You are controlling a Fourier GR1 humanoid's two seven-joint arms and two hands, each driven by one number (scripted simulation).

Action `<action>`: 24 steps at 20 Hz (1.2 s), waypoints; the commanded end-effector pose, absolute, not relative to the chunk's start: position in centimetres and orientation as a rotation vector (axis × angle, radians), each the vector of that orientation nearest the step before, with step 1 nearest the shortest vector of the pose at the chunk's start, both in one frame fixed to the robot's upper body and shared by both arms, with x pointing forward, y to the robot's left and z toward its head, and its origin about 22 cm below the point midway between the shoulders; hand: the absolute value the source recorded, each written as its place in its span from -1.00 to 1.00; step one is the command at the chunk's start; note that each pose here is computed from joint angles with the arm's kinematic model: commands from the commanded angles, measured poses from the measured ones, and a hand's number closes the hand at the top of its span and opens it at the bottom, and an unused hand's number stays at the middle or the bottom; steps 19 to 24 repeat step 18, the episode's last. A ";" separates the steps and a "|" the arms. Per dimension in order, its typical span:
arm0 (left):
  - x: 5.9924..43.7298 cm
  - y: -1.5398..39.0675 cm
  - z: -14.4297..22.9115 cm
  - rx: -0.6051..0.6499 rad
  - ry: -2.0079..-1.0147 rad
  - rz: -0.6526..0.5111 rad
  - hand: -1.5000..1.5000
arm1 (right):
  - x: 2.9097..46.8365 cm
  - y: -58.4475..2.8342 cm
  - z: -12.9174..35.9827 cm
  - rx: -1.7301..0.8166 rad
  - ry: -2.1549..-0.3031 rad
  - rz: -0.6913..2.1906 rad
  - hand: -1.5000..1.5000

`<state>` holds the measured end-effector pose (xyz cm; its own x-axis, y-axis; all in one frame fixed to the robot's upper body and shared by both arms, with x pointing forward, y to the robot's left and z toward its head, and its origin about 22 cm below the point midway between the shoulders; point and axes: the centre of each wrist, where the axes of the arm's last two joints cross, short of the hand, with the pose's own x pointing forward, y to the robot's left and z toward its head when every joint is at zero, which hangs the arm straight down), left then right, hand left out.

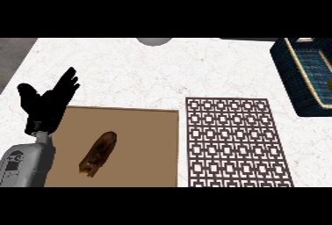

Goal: Pick the lemon from the placemat and place it in the basket

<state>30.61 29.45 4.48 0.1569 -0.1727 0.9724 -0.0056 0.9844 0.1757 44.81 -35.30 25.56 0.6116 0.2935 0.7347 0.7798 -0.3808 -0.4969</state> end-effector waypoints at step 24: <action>27.7 33.5 2.1 0.215 -1.334 -0.041 0.00 | 37.7 -27.2 23.1 -1.646 -0.962 -1.100 -1.00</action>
